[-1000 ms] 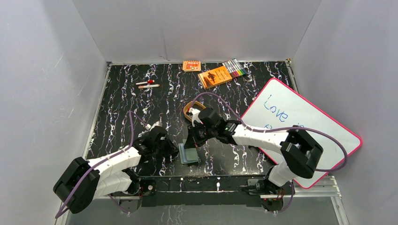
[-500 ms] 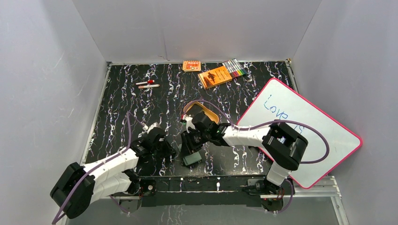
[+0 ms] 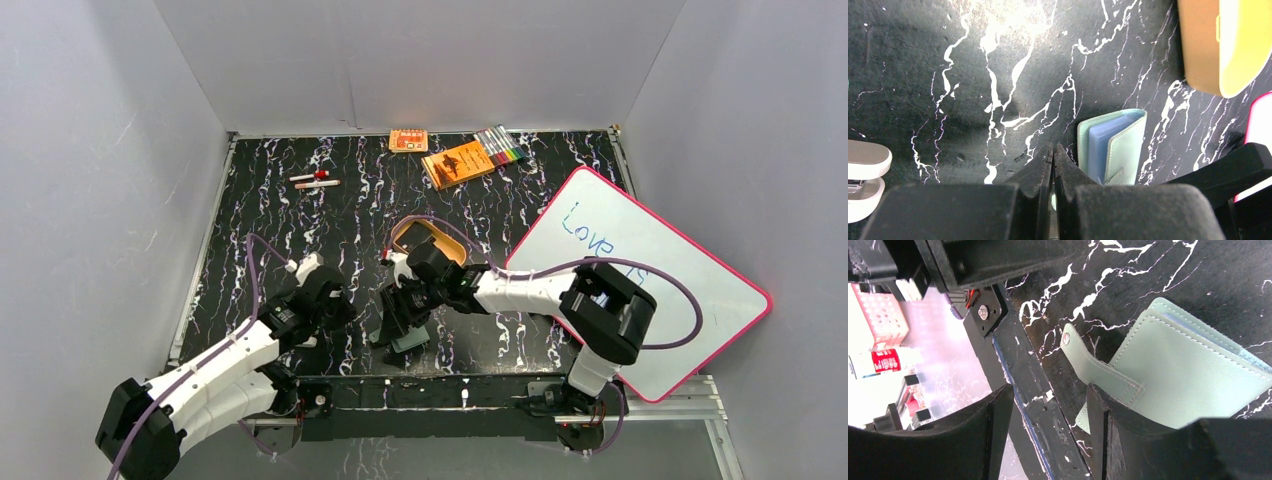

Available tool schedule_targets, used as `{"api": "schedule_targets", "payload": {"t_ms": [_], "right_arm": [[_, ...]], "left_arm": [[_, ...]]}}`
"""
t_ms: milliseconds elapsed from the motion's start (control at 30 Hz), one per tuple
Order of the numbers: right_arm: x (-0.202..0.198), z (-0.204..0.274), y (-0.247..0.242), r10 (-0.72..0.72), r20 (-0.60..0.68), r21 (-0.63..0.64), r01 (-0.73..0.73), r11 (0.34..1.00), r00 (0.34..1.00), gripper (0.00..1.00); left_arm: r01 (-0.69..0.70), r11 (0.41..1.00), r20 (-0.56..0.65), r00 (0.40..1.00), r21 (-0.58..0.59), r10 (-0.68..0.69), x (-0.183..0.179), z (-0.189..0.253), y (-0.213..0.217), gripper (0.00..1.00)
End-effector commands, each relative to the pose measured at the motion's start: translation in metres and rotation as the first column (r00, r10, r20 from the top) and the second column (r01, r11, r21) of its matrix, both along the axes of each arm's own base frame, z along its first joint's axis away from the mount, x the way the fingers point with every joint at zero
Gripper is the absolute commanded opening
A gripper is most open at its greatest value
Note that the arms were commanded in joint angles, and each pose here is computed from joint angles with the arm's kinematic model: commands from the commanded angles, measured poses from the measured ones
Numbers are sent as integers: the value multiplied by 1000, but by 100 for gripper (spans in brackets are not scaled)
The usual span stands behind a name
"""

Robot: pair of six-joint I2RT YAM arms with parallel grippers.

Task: Put the credit cards into the card holder
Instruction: Close the card holder at the center of the board, then pick up the card holder from the center of the board.

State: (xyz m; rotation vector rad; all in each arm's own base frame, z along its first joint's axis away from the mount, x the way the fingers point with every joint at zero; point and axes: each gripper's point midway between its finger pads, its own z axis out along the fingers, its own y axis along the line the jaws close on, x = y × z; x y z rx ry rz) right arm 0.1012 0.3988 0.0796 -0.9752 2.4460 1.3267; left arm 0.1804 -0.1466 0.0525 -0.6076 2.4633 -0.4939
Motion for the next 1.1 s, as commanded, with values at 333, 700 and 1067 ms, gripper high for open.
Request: {"api": "schedule_targets", "payload": {"t_ms": [333,700,1067], "right_arm": [[31,73,-50,-158,331,32,156,987,930,60],[21,8,-37,-102,245,-114,133,985,964,22],[21,-31,-25,-66,206,-208,110,972,976,19]], "left_arm": [[-44,997,89,995,60,39,15,34,15,0],[-7,1000,50,999,26,6,11,23,3,0],[-3,1000,22,1000,4,3,3,10,3,0]]}}
